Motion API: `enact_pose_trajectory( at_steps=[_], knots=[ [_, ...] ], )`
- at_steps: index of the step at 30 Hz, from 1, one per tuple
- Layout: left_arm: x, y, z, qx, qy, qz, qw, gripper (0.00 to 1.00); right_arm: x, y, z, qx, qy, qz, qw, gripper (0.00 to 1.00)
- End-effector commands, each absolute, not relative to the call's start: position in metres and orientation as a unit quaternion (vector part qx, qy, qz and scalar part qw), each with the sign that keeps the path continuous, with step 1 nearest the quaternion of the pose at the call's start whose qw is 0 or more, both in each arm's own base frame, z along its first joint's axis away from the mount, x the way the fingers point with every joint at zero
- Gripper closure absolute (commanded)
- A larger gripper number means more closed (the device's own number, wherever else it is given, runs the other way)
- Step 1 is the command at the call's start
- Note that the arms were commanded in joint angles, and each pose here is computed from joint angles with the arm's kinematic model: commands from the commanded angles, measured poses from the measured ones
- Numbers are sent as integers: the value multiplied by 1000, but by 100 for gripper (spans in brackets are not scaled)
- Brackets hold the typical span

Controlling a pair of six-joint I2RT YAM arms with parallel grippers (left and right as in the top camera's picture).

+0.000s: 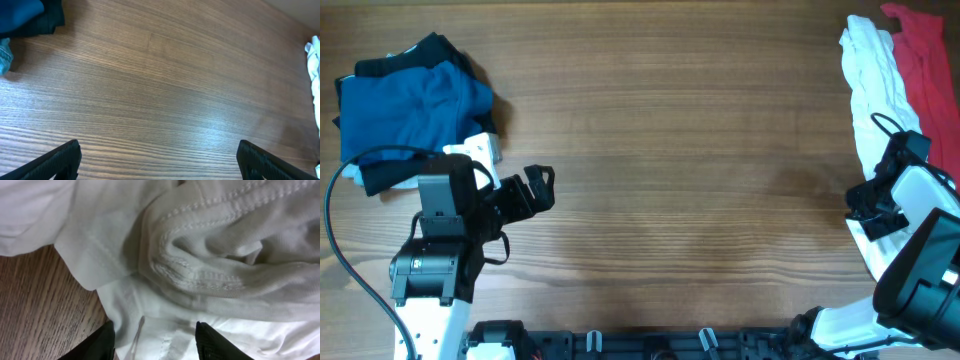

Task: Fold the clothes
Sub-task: 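Grasp the white shirt with the right gripper and drag it leftward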

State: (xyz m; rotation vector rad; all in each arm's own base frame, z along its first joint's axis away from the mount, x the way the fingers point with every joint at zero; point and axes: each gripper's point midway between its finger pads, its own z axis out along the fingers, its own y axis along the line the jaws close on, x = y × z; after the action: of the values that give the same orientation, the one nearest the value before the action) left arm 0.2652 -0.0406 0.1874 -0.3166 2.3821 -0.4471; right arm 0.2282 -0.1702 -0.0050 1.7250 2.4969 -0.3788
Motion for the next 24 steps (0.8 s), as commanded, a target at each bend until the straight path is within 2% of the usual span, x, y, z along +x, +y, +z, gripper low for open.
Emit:
enact_pose_trajectory(
  at_steps=[1,3,4,8,15,19,24],
  knots=[
    [268,-42,197,-109,913,-173,353,0,173,-142,-48,558,816,-135,-68,59],
    [267,-42,197,-109,913,-172,353,0,170,-140,-50,558,816,-135,-70,92],
    [267,-42,197,-109,913,-172,353,0,169,-139,-51,558,816,-134,-72,96],
    [267,-42,197,-109,913,-173,353,0,169,-134,-53,556,819,-119,-76,96],
    [269,-38,197,-113,912,-163,359,0,201,-123,-36,483,873,-52,-36,96],
    [270,-38,198,-114,912,-162,361,0,240,-108,11,403,914,-18,41,96],
    [273,-38,201,-112,908,-163,369,0,282,-46,85,261,950,44,164,96]
  ],
)
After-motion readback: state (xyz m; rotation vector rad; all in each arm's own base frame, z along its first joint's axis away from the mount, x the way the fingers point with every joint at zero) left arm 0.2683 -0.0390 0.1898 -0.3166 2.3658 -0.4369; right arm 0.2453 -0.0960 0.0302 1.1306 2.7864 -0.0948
